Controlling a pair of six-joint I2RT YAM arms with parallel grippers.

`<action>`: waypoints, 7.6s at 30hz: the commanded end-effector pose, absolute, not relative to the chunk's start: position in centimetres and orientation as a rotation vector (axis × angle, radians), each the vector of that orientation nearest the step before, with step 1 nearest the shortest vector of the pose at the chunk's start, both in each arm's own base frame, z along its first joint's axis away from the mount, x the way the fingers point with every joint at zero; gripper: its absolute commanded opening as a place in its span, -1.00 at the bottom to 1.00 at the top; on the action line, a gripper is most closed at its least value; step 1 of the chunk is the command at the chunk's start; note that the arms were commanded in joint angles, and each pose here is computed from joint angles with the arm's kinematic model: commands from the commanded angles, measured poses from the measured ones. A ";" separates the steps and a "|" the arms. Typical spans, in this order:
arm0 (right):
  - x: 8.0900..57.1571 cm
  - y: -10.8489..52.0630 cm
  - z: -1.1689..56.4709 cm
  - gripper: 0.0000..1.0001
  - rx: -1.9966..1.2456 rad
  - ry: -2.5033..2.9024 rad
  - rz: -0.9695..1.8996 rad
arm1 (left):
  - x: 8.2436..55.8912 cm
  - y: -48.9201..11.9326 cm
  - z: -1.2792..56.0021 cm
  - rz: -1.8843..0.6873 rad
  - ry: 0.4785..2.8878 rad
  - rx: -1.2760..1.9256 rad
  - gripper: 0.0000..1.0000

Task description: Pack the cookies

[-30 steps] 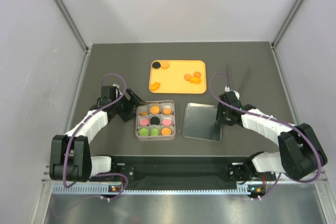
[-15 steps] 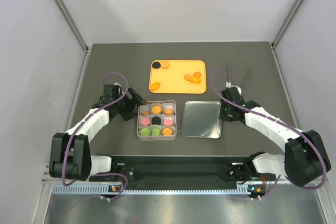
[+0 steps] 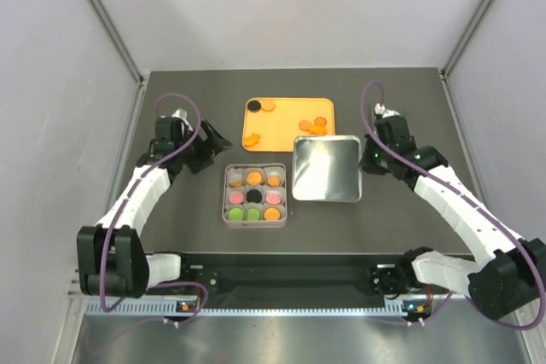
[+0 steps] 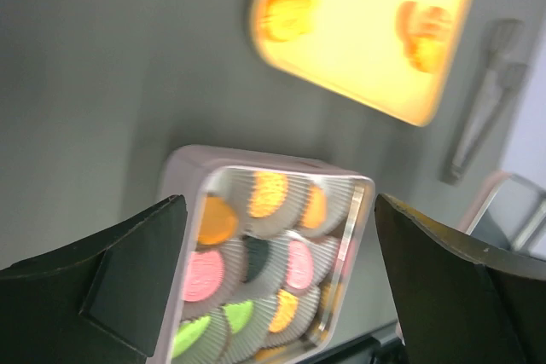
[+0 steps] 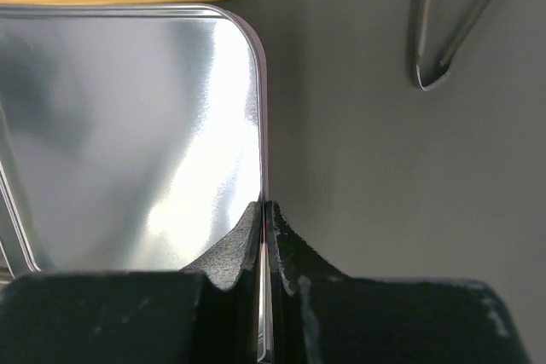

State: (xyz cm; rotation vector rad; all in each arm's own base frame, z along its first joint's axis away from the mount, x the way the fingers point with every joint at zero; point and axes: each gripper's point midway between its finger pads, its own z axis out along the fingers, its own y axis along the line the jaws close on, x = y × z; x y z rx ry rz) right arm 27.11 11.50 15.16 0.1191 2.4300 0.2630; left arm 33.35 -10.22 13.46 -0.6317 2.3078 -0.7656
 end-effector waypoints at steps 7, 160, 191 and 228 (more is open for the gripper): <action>30.8 20.1 22.7 -1.00 -0.075 2.300 0.554 | 32.9 -16.1 23.8 -1.070 2.111 -0.137 0.88; 25.3 35.9 28.6 -1.00 -0.313 1.911 1.819 | 31.0 -9.2 22.3 -0.711 2.150 -0.398 0.76; 23.9 39.9 17.5 -1.00 -0.110 2.085 1.931 | 28.8 -9.2 13.7 -0.702 2.340 -0.538 0.71; 25.7 37.1 13.5 -0.81 0.107 2.094 2.012 | 27.9 -11.9 9.3 -0.696 2.497 -0.437 0.72</action>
